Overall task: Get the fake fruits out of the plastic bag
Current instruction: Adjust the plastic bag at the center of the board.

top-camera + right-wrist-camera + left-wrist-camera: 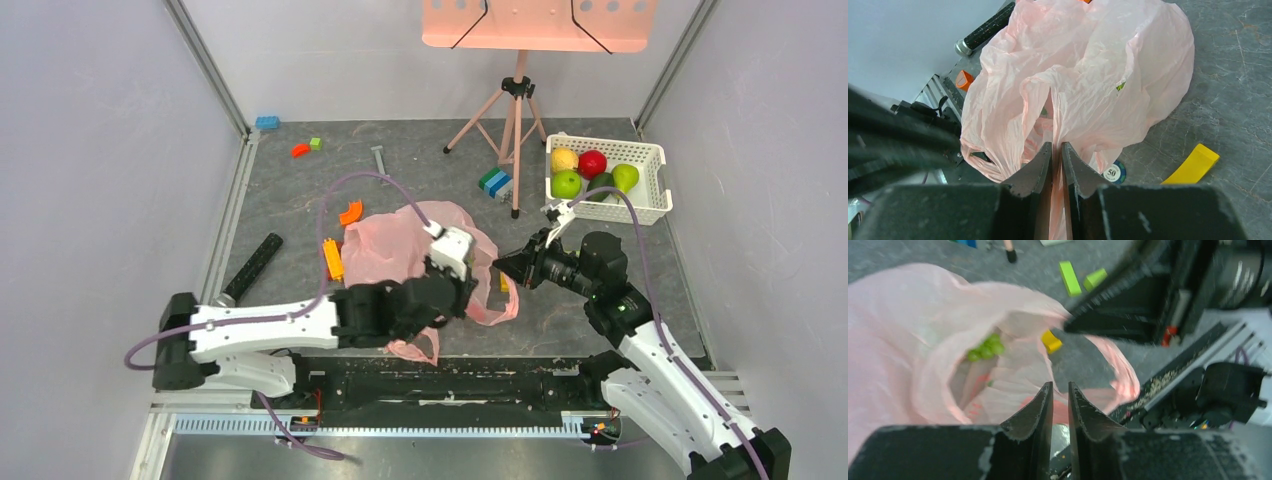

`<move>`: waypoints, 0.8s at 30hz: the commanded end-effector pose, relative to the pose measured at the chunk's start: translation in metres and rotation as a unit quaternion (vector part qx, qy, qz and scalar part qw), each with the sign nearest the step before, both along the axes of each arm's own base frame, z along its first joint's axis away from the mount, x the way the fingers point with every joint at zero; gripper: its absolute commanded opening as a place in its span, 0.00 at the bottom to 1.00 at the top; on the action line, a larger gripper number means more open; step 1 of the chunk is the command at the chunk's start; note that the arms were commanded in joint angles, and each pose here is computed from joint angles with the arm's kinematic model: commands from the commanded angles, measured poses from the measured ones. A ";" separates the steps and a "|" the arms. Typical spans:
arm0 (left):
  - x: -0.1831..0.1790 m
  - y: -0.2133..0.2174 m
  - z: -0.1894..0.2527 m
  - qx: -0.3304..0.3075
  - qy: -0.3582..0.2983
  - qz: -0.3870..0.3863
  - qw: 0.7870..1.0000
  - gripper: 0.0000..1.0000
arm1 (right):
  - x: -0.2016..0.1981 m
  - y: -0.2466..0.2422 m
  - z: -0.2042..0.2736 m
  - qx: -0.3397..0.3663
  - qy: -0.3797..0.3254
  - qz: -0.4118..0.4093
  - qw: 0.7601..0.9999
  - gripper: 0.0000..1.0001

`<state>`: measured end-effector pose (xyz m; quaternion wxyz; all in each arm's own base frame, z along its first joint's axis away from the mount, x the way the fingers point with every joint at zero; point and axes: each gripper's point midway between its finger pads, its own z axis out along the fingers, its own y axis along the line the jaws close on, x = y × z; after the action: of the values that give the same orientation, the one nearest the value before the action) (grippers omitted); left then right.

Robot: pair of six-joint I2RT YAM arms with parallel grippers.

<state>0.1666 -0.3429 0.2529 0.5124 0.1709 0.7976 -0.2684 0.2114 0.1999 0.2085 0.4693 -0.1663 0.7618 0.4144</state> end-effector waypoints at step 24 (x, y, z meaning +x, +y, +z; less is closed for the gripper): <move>0.069 0.068 -0.111 0.098 0.022 0.192 0.976 0.13 | 0.005 -0.028 -0.017 -0.068 -0.015 -0.064 0.996 0.20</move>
<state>0.2204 -0.2901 0.1175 0.4871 0.1044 0.8637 -0.0765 0.2120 0.1796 0.1970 0.4863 -0.1581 0.7819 0.3567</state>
